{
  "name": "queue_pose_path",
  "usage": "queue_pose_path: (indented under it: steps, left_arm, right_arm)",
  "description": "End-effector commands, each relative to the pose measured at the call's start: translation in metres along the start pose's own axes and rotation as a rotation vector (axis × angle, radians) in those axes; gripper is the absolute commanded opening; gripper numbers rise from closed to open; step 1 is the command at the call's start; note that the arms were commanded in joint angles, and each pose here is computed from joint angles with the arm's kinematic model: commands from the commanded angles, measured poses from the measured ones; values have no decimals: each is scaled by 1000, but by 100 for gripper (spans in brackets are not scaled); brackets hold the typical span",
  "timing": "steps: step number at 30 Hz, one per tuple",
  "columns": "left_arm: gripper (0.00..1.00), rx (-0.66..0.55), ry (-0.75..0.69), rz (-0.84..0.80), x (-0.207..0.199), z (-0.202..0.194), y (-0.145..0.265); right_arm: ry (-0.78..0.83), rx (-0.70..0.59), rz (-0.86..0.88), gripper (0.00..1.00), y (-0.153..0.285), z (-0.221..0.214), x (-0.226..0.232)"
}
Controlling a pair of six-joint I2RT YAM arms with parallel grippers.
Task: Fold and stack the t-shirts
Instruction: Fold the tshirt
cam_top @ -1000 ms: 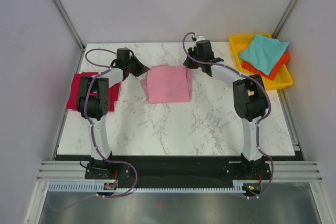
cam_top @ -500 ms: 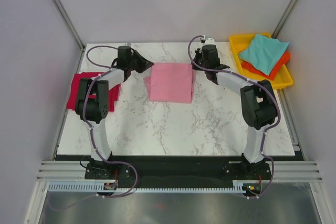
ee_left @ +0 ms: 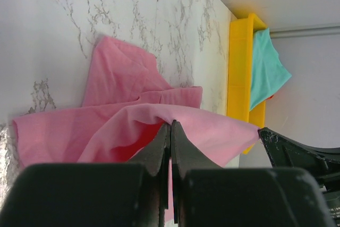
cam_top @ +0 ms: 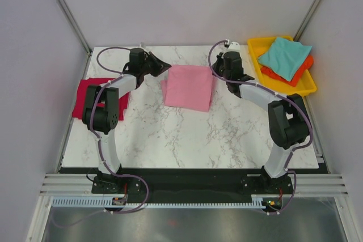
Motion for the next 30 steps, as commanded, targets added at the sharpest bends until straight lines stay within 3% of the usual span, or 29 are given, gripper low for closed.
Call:
queue_pose_path:
  steps: [1,10,15,16,17,18,19,21,30]
  left_arm:
    - [2,-76,-32,-111,-40,28,18]
    - [2,19,-43,-152,-55,26,-12]
    - [7,86,-26,-125,-33,17,-56]
    - [19,107,-22,-119,-26,13,-65]
    - [33,94,-39,-132,-33,24,-71]
    - [46,125,-23,-99,-12,13,-86]
    - [71,156,-6,-68,-4,9,-88]
    - [99,134,-25,-62,-3,17,-90]
    - [99,40,-185,-2,-18,47,-55]
  right_arm:
    - [-37,-121,43,0,15,38,16]
    - [-66,-110,-33,0,18,31,1]
    - [-117,-102,-165,0,-1,13,-32]
    - [-130,-115,-205,4,-3,14,-42]
    - [-137,-111,-233,15,-8,8,-50]
    - [-142,-97,-221,33,-14,4,-52]
    - [-133,-83,-219,60,-19,3,-56]
    - [-120,-33,-252,65,-34,-2,-61]
    - [-134,8,-141,76,-28,-11,-48]
Point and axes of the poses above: each gripper's point midway between its finger pads, its own y axis back along the fingers, its own x axis along the line the jaws close on, z = x × y, the point moved 3 cm from there along y, back along the fingers, and after that the axes turned 13 degrees about -y, right-handed, at the moved point
